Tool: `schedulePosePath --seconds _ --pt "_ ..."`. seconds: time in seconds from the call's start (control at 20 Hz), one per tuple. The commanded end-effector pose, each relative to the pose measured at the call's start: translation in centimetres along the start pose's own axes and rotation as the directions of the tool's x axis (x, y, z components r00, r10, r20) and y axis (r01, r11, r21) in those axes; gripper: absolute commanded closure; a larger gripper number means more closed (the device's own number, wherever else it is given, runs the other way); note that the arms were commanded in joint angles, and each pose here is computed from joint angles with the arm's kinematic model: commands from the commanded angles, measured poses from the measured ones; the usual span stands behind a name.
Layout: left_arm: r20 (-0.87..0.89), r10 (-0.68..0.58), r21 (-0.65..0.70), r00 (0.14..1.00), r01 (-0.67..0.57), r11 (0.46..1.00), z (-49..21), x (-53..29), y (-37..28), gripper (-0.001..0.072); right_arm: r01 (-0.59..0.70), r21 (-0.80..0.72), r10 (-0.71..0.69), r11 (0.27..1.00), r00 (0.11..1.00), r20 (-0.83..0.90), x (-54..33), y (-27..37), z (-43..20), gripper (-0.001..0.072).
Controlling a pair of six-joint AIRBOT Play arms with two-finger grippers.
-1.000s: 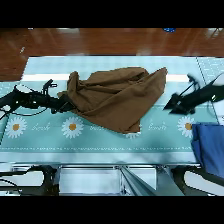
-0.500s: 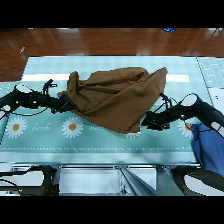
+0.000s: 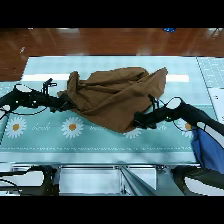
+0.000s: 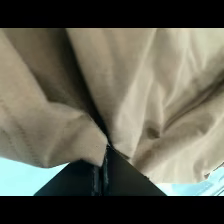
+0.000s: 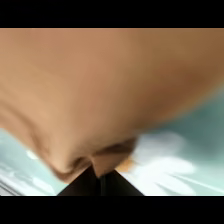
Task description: Fold the shirts.
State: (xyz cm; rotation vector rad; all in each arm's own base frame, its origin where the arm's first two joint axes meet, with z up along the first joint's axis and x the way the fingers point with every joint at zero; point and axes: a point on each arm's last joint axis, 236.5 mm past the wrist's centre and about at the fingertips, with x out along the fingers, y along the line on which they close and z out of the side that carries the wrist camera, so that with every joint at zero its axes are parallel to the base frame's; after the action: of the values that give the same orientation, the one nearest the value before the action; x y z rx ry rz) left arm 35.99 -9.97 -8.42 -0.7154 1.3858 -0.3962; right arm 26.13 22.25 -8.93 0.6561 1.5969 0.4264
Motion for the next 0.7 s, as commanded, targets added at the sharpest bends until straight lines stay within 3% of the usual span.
schedulePosePath --seconds 0.0,0.15,0.25,0.4,0.65 --pt "0.072 -0.086 0.083 0.994 0.080 0.993 2.2 -3.0 -4.0 0.0689 -0.005 -0.174 0.018 0.985 0.997 0.073 -4.0 4.1 2.3 0.0689" --pt "0.293 -0.224 0.346 0.930 0.115 0.931 6.8 -11.9 -13.1 0.0689 0.092 -0.306 0.045 0.948 0.910 0.412 -18.0 10.4 9.1 0.0690" --pt "0.433 -0.296 0.515 0.851 0.036 0.857 7.9 -19.6 -19.9 0.0689 0.212 -0.387 0.077 0.897 0.789 0.610 -28.7 14.7 10.3 0.0690" --pt "0.561 -0.392 0.662 0.729 -0.112 0.741 5.4 -30.2 -28.8 0.0689 0.336 -0.478 0.172 0.812 0.643 0.746 -39.7 21.2 6.4 0.0690" --pt "0.638 -0.504 0.750 0.582 -0.322 0.577 -3.6 -41.3 -37.7 0.0689 0.438 -0.562 0.339 0.702 0.488 0.804 -48.4 26.9 -2.4 0.0690"
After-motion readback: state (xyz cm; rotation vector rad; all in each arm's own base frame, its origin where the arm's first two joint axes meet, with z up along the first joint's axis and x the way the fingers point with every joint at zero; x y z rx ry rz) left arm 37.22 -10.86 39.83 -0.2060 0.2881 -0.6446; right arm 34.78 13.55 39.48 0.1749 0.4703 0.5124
